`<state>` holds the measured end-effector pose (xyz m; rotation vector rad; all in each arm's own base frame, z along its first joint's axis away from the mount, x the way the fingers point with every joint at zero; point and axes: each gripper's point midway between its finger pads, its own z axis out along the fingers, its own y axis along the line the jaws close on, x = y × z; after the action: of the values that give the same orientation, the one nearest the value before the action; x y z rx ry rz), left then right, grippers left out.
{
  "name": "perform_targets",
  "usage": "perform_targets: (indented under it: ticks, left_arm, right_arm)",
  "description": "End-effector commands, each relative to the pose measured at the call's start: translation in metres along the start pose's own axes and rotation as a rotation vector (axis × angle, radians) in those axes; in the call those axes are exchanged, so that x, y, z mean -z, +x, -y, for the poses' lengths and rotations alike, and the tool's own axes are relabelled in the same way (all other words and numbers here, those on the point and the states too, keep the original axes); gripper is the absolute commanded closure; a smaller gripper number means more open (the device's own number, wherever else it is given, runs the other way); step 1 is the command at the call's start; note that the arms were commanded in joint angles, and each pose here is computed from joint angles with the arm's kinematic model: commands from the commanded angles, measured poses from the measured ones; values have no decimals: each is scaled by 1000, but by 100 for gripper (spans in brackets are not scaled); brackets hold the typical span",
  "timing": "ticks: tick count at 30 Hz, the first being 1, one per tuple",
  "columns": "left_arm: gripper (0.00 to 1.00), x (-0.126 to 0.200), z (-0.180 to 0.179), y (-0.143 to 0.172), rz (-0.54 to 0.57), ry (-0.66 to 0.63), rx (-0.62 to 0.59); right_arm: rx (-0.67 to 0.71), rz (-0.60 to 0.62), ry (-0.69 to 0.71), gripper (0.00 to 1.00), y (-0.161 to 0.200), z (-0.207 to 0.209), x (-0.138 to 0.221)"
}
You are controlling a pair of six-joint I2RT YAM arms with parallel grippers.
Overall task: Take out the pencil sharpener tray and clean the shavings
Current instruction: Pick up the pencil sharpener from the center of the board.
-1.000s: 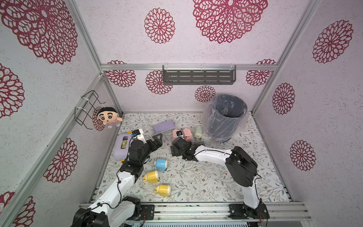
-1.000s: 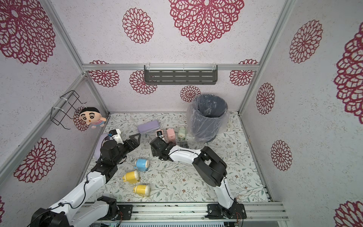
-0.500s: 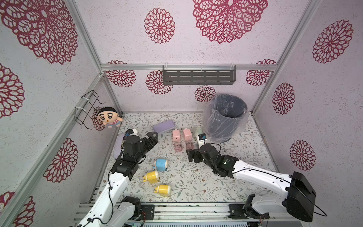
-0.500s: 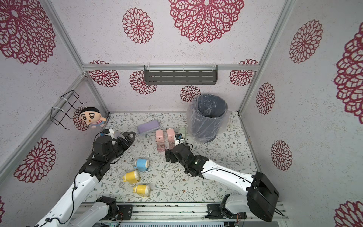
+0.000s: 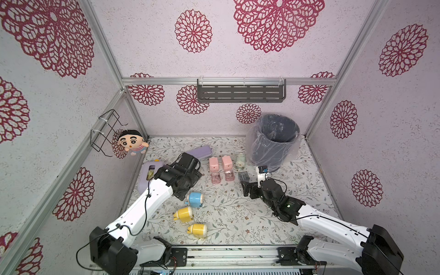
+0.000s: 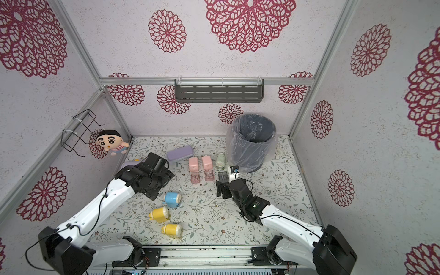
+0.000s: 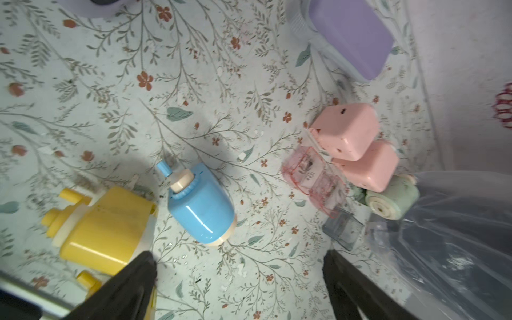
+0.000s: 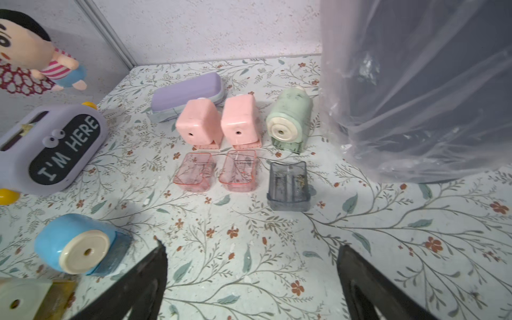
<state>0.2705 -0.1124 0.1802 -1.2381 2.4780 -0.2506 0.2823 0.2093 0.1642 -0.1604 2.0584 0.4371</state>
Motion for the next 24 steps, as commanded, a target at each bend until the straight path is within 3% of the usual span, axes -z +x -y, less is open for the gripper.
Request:
perform_targets:
  ticks: [1, 12, 17, 24]
  left_arm:
    - [1, -4, -33, 9, -5, -228, 14]
    - [1, -60, -25, 40, -131, -267, 144]
    - [1, -80, -24, 39, -145, -297, 149]
    - [9, -104, -24, 38, -162, -309, 160]
  right_arm:
    - [4, 69, -56, 1, -5, 4, 4]
    - [15, 86, -183, 1, 4, -1, 15]
    - [18, 65, -185, 1, 8, -2, 11]
    - [19, 35, -194, 1, 14, -5, 4]
